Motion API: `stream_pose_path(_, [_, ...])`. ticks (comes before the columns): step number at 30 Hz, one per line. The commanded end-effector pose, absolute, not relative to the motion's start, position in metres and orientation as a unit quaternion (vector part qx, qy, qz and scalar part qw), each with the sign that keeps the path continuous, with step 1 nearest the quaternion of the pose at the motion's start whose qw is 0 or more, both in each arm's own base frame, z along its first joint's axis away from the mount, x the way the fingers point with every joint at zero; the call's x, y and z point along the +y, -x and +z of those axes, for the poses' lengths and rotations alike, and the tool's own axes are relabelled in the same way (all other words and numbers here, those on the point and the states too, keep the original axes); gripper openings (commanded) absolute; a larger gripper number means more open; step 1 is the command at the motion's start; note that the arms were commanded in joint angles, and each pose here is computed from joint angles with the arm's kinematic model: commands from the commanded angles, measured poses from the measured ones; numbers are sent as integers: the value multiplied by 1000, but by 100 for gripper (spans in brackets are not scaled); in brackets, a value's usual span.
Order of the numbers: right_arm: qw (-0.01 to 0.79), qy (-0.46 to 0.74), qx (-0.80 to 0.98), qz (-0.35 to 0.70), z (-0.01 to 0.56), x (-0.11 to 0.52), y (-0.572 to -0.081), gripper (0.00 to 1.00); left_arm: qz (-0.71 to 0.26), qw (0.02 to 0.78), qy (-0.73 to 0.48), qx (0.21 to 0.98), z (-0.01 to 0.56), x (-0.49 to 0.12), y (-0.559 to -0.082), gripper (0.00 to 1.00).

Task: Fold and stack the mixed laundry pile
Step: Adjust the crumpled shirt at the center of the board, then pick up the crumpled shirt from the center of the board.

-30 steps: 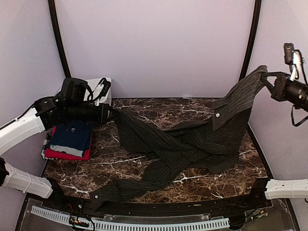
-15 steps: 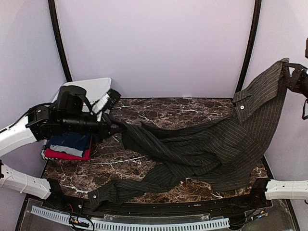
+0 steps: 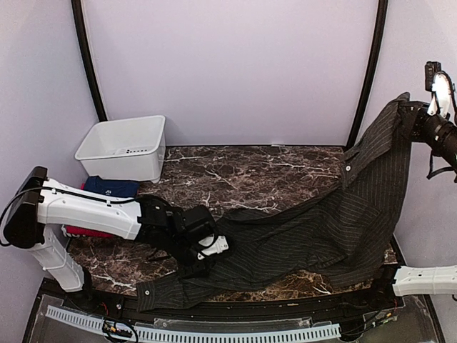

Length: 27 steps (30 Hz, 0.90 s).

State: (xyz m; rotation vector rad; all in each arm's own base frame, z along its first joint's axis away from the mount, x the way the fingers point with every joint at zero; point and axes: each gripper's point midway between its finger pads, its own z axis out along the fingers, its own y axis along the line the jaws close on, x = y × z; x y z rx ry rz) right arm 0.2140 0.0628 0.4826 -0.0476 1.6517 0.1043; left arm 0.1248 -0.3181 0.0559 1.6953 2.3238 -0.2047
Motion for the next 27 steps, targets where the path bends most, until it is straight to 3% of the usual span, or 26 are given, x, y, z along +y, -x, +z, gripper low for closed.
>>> stream_pose_path(1, [680, 9, 730, 64, 482, 65, -215, 0, -242, 260, -481, 801, 157, -340, -181, 48])
stream_pose_path(3, [677, 12, 733, 66, 480, 68, -217, 0, -260, 324, -424, 805, 185, -330, -213, 57])
stream_pose_path(6, [676, 18, 734, 64, 479, 72, -220, 0, -229, 360, -359, 830, 192, -315, -256, 58])
stream_pose_path(10, [676, 21, 735, 60, 480, 74, -222, 0, -221, 311, -320, 867, 165, -319, -280, 59])
stream_pose_path(20, [677, 20, 734, 53, 480, 70, -220, 0, -342, 214, -221, 888, 116, -371, -283, 62])
stream_pose_path(27, [675, 19, 736, 47, 476, 69, -222, 0, -381, 161, -175, 893, 92, -394, -287, 56])
